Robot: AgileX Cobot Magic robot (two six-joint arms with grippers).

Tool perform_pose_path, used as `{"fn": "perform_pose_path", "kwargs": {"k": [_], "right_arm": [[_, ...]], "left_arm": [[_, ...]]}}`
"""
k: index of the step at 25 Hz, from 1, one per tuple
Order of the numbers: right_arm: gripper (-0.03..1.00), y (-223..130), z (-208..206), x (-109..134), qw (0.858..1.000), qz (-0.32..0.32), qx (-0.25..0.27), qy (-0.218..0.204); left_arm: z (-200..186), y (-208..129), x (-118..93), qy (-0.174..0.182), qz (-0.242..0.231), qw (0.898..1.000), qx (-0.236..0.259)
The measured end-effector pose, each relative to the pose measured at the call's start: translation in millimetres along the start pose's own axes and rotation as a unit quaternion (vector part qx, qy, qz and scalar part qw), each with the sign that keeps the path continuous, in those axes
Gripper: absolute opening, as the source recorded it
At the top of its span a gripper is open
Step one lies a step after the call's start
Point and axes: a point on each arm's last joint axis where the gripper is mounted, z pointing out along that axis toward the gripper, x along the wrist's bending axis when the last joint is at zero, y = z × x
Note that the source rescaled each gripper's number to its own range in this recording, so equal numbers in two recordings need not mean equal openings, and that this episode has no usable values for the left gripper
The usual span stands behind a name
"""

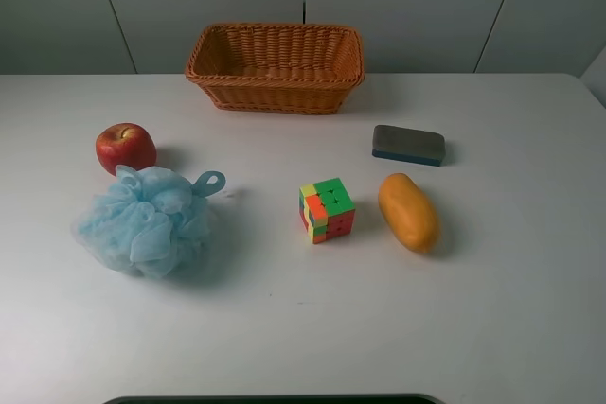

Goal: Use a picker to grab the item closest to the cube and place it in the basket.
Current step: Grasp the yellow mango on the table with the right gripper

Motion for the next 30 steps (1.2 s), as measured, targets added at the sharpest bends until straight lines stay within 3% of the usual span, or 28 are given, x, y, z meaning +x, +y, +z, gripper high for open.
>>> {"fn": "perform_pose_path", "kwargs": {"k": [22, 30], "right_arm": [[1.00, 0.2, 0.0, 0.0, 1.000, 0.010, -0.001, 0.000], [1.00, 31.8, -20.4, -2.5, 0.997, -0.002, -0.072, -0.003]], "left_arm": [[0.0, 0.0, 0.0, 0.000, 0.000, 1.000, 0.000], [0.0, 0.0, 0.0, 0.000, 0.000, 1.000, 0.000]]}}
